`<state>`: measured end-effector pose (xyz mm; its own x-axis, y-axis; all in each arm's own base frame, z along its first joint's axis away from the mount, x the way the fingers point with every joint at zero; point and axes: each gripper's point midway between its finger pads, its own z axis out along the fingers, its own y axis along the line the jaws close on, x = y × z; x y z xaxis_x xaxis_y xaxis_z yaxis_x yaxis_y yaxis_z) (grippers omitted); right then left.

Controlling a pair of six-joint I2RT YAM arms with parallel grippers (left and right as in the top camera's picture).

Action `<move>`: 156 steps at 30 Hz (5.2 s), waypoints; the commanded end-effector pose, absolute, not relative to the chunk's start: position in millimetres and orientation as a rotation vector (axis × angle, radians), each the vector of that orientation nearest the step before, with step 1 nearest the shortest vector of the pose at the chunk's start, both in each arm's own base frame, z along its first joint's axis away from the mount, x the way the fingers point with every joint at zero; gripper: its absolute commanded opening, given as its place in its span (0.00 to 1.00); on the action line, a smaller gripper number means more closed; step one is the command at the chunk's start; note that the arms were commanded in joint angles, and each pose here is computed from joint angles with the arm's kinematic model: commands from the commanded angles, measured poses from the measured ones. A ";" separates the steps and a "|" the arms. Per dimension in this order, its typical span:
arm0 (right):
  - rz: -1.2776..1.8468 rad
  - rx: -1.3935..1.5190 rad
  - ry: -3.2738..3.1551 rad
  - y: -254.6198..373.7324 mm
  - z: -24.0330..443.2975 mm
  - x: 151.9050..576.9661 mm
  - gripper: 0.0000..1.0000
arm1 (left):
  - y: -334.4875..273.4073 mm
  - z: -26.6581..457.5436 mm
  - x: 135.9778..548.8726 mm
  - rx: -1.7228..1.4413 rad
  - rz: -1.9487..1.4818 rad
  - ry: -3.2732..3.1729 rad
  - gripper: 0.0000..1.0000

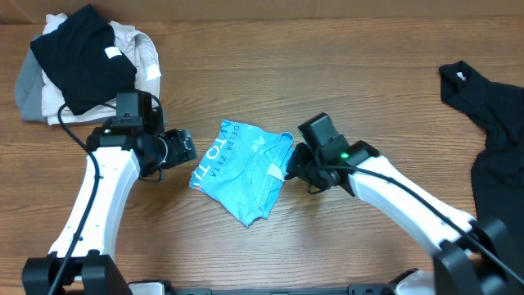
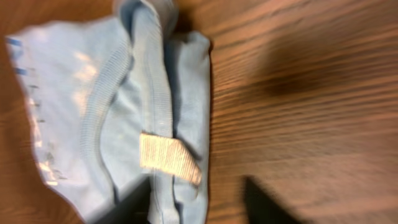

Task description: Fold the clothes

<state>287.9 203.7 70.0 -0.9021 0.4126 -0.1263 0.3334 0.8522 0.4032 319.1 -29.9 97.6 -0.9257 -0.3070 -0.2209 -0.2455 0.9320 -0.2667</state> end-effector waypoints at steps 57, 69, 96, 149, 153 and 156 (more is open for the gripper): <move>0.577 0.395 2.734 211.6 88.6 298.3 1.00 | -157.8 -28.3 310.7 0.322 -0.934 3.184 0.36; 0.576 0.393 2.736 211.8 88.4 297.6 0.99 | -169.7 -31.8 358.7 0.223 -0.893 3.016 0.04; 0.511 0.393 2.726 205.6 85.7 298.3 0.98 | -6.4 67.8 552.0 0.160 -0.220 2.476 0.04; 0.513 0.393 2.727 205.9 85.7 298.2 0.98 | 259.0 166.5 517.4 -0.564 0.000 2.387 0.98; 0.513 0.393 2.727 205.9 85.7 298.2 0.98 | 239.9 183.7 527.0 -0.493 -0.099 2.345 0.70; 0.512 0.392 2.727 205.8 85.6 298.1 0.98 | 220.8 188.9 536.4 -0.445 -0.202 2.321 0.41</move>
<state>298.5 206.1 85.8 -0.9063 0.3310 -0.2629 0.2104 0.8927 0.3986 525.6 249.5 153.9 -0.6880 -0.3949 -0.6089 -0.3520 0.9153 -0.1958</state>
